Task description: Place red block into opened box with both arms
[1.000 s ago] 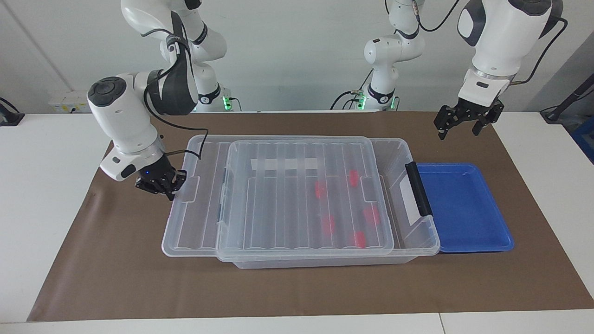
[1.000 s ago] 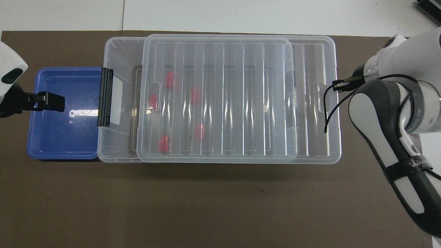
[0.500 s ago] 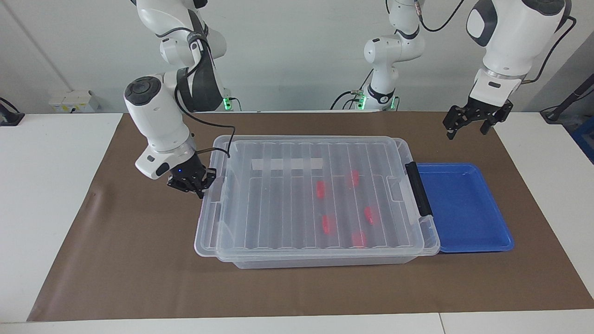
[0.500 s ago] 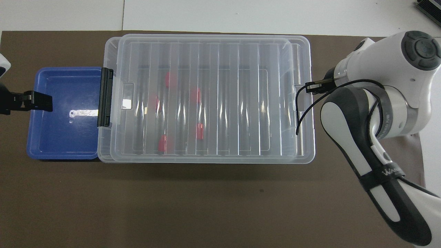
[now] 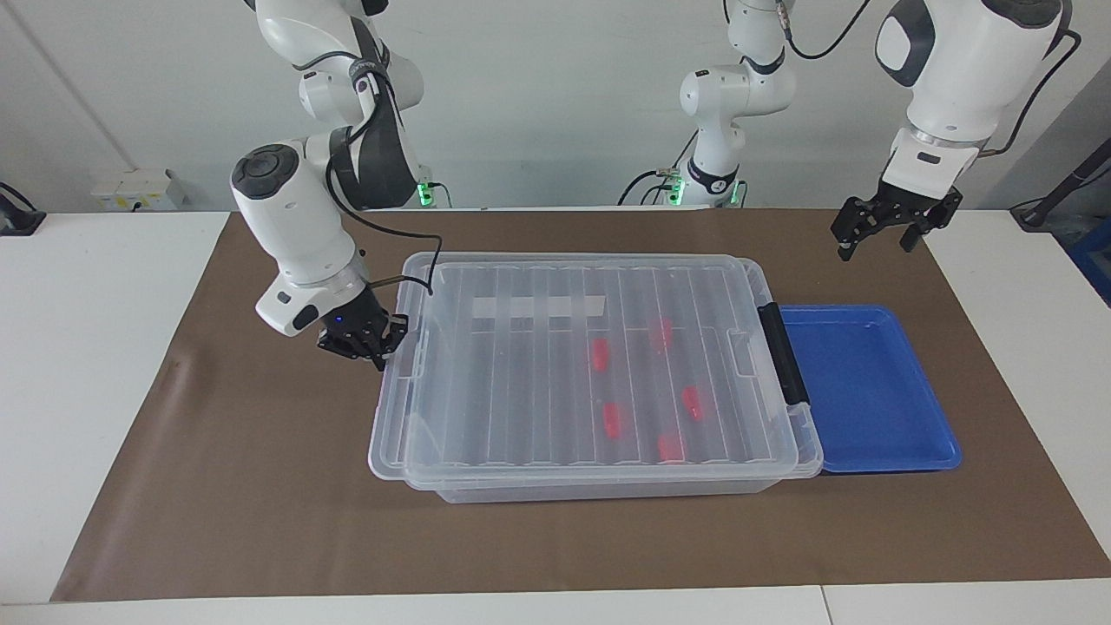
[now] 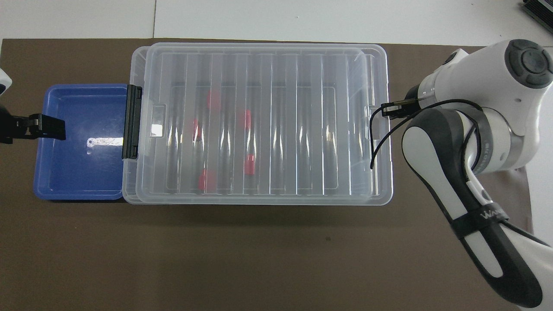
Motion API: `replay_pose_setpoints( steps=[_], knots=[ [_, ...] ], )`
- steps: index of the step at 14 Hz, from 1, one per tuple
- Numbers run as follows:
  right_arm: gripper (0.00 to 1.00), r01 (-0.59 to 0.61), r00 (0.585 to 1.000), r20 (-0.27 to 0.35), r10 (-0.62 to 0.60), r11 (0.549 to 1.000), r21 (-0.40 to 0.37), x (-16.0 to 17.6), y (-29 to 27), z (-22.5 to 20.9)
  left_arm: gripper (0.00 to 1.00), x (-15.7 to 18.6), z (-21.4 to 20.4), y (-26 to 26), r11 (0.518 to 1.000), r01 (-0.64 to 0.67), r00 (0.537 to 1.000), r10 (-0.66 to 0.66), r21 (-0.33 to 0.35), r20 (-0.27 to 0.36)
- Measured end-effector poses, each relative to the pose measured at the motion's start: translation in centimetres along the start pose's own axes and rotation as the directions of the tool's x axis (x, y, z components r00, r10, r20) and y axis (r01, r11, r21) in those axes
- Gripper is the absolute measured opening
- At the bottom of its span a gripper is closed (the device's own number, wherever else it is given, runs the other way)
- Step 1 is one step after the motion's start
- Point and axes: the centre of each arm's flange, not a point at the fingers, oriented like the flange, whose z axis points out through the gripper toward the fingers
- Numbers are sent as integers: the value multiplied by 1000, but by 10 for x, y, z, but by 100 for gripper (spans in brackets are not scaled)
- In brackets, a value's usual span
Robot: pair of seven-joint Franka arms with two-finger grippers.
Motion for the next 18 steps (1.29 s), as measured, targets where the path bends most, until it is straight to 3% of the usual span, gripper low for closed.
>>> replay_pose_setpoints(
  steps=[6, 11, 13, 18],
  knots=[
    [1, -16, 1000, 2, 16, 1000, 26, 0, 0, 1, 100, 0, -1, 1, 1000, -1, 1000, 1, -2, -1],
    [1, -25, 1000, 3, 25, 999, 27, -1, 1, 1, 100, 0, -3, 3, 999, 9, 1000, -9, -49, 0],
    [18, -51, 999, -4, 51, 998, 22, 1, 14, -3, 100, -1, -3, 6, 999, 4, 1000, -4, -52, 3],
    [77, -78, 997, 10, 79, 992, -95, -16, 68, -67, 100, -1, -3, 9, 999, -1, 1000, 1, -53, 4]
  ],
)
